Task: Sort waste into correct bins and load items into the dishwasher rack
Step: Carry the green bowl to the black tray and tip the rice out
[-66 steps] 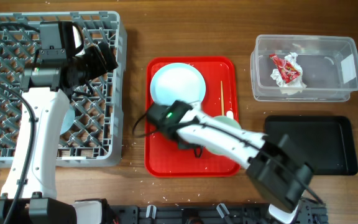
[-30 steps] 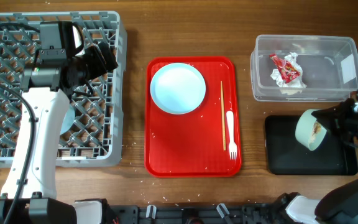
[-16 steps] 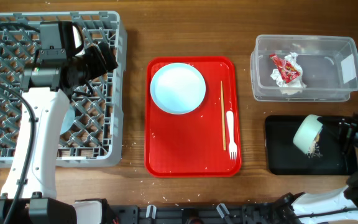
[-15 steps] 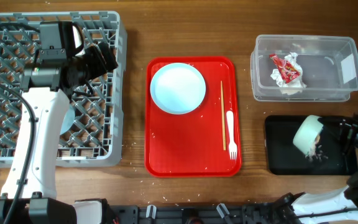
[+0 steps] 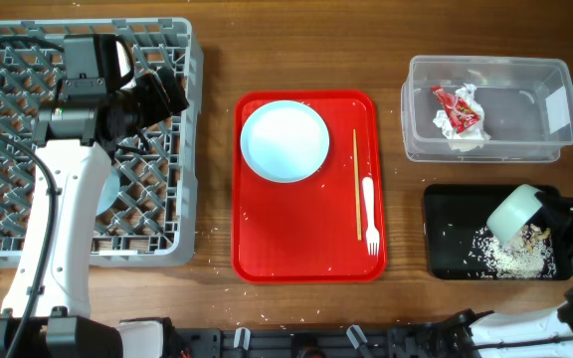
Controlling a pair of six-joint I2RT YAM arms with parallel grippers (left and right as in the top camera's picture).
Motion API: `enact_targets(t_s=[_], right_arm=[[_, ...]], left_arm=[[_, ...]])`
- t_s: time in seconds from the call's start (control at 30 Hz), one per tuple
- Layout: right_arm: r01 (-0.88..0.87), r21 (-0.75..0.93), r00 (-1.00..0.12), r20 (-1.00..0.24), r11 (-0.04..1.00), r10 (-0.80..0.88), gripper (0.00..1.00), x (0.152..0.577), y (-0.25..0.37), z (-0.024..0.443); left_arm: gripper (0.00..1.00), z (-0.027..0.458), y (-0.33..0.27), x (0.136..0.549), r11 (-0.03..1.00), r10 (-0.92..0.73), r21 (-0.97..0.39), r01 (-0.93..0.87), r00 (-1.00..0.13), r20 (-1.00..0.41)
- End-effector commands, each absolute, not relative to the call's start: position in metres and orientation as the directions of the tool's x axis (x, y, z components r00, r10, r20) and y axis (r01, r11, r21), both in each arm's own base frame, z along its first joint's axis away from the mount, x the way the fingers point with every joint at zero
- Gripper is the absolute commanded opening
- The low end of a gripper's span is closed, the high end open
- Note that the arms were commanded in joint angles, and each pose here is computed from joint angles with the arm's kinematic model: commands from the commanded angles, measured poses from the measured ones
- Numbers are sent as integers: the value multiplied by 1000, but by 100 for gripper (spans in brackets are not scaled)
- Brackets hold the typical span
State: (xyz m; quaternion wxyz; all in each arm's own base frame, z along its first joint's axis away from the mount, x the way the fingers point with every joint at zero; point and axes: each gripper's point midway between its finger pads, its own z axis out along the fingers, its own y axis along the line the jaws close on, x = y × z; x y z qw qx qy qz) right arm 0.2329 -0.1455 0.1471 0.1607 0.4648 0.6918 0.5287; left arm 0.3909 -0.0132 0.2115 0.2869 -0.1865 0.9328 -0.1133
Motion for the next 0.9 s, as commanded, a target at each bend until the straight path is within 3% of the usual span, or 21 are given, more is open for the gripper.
enact_targets(t_s=[0.0,0.07,0.17,0.23,0.3,0.4,0.5,0.57,0.67,0.73,0.8,0.87], right_arm=[[472,881,-490,291,-31,822,4,238,-151,144],[416,909,-516,250,-15,820,4,239,-148,153],[467,883,-497,309,-50,811,4,236,-146,149],[375,927,-522,231,-21,821,4,241,-147,160],[444,894,-483,287,-51,827,4,242,-153,149],[382,924,-513,233,-23,826,4,243,-150,158],[428,903,-496,270,-39,825,4,241,-151,151],[378,926,-509,208,-1,835,4,245,-155,153],[399,917,-513,236,-14,825,4,243,-152,150],[331,943,-536,152,41,830,4,245,-154,154],[402,916,-512,233,-9,827,4,243,-154,146],[306,951,-546,135,46,827,4,246,-152,156]], left_arm=[[100,218,-14,392,900,-422,-334,-280,-755,-502],[100,218,-14,391,900,-422,-334,-281,-755,-502],[100,218,-14,391,900,-422,-334,-281,-755,-502],[100,218,-14,391,900,-422,-334,-281,-755,-502],[100,218,-14,392,900,-422,-334,-280,-755,-502],[100,218,-14,391,900,-422,-334,-281,-755,-502],[100,218,-14,391,900,-422,-334,-281,-755,-502],[100,218,-14,391,900,-422,-334,-281,-755,-502],[100,218,-14,391,900,-422,-334,-281,-755,-502],[100,218,-14,392,900,-422,-334,-280,-755,-502],[100,218,-14,392,900,-422,-334,-280,-755,-502],[100,218,-14,391,900,-422,-334,-281,-755,-502]])
